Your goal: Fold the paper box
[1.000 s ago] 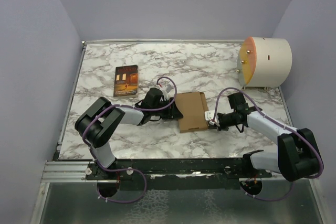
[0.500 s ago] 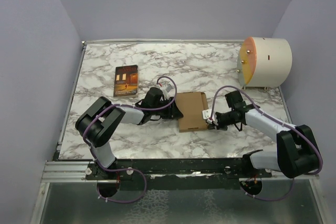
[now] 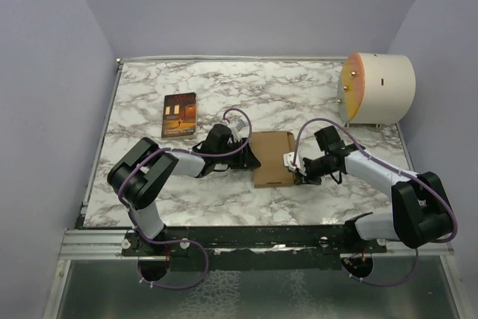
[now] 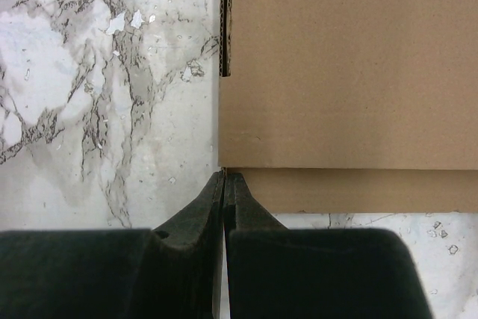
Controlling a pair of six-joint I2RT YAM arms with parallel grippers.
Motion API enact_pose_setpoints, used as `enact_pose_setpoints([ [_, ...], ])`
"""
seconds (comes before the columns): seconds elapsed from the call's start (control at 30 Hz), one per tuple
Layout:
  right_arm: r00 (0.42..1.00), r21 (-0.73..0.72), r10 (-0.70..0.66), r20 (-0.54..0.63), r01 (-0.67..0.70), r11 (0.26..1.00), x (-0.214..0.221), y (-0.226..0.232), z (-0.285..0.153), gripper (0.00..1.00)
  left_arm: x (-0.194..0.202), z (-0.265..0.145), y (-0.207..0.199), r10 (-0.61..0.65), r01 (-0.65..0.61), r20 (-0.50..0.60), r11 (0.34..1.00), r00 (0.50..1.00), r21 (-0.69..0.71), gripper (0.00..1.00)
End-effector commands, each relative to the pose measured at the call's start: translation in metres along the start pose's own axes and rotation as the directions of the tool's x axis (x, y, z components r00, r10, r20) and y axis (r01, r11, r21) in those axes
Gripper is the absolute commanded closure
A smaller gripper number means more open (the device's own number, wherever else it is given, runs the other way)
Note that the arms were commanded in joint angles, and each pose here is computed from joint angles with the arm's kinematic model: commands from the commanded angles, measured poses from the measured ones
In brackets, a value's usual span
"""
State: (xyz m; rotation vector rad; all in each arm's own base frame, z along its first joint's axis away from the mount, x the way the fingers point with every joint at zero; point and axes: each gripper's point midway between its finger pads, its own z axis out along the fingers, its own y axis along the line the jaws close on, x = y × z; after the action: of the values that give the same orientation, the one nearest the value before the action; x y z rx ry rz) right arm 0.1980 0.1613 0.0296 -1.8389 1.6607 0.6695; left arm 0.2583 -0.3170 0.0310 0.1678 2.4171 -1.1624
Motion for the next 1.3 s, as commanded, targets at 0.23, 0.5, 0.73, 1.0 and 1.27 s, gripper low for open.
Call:
enact_pose_setpoints([
  [0.23,1.000,-0.006,0.023,0.006,-0.023,1.000,-0.030,-0.020,0.008,0.99,0.052,-0.002,0.061,-0.055,0.023,-0.137,0.974,0.989,-0.227,0.59],
  [0.5,0.998,-0.021,0.063,-0.010,-0.063,0.998,-0.039,-0.022,0.009,0.99,0.053,-0.001,0.061,-0.054,0.021,-0.140,0.973,0.989,-0.228,0.59],
  [0.73,0.995,-0.016,0.100,-0.026,-0.101,0.995,-0.035,-0.021,0.011,0.93,0.053,0.000,0.061,-0.052,0.019,-0.139,0.973,0.989,-0.228,0.59],
  [1.0,0.991,0.033,0.107,-0.077,-0.104,0.994,-0.025,-0.022,0.006,0.86,0.056,-0.003,0.062,-0.050,0.016,-0.143,0.973,0.988,-0.231,0.59],
  [1.27,0.991,0.044,0.106,-0.087,-0.102,0.994,-0.023,-0.022,0.000,0.83,0.055,-0.004,0.062,-0.048,0.014,-0.140,0.973,0.989,-0.230,0.59],
])
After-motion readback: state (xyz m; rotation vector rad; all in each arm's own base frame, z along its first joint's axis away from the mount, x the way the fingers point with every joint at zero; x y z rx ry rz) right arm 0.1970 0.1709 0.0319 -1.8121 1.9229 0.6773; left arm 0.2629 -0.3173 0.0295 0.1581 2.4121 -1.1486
